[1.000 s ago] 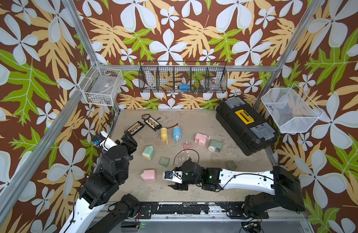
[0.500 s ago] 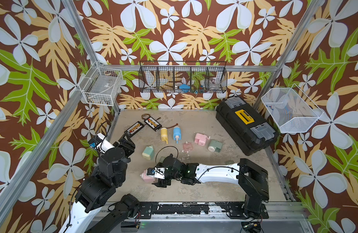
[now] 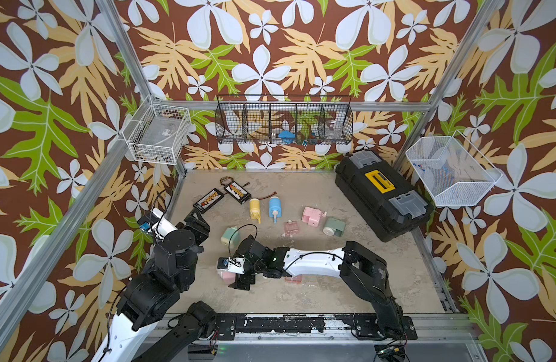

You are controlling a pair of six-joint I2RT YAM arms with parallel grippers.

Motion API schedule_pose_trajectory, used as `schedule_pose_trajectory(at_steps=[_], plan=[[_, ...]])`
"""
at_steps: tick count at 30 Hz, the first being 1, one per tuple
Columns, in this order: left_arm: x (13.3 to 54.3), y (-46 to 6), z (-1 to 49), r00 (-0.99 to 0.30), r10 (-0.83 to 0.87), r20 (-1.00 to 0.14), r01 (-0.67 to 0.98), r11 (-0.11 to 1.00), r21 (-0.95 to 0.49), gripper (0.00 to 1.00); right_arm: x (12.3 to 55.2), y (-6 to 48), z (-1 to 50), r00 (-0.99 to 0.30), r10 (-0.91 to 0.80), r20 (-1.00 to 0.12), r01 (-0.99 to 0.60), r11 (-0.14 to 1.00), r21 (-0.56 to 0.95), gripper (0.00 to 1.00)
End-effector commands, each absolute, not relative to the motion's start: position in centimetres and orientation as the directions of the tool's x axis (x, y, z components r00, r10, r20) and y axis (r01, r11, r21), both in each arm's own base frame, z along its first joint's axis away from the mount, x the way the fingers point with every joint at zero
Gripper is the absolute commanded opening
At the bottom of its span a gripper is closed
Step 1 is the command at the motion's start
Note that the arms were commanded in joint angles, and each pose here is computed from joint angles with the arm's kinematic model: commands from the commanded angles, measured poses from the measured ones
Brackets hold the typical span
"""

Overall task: Put the tray back into the pencil sharpener
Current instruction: Pick up the pencil sharpener from the center of the board.

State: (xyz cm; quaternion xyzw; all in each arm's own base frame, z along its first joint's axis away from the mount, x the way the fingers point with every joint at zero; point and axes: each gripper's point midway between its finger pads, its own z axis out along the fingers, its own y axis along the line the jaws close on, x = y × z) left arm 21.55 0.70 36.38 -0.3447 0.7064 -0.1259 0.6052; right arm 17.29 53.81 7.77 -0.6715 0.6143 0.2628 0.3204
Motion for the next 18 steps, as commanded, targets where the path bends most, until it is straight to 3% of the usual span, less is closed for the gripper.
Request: schedule_pose_trajectory(at_steps=[1, 9, 14, 18], plan=[[21.6, 0.7, 36.4, -0.031, -0.637, -0.770, -0.336, 0.732, -0.592, 0.67, 17.0, 53.6, 6.9, 0.090, -0.685, -0.723, -0.996, -0.055, -0.072, 0.87], [21.8, 0.6, 36.6, -0.033, -0.627, -0.778, -0.335, 0.740, -0.582, 0.67, 17.0, 54.0, 5.7, 0.069, -0.710, -0.701, -0.997, -0.069, -0.028, 0.70], [21.8, 0.6, 36.5, -0.031, -0.626, -0.779, -0.336, 0.741, -0.582, 0.67, 16.7, 54.1, 6.3, 0.069, -0.703, -0.708, -0.997, -0.079, -0.019, 0.49], [21.8, 0.6, 36.4, -0.031, -0.628, -0.777, -0.338, 0.738, -0.584, 0.67, 16.5, 53.7, 7.5, 0.079, -0.691, -0.718, -0.996, -0.084, -0.028, 0.41]])
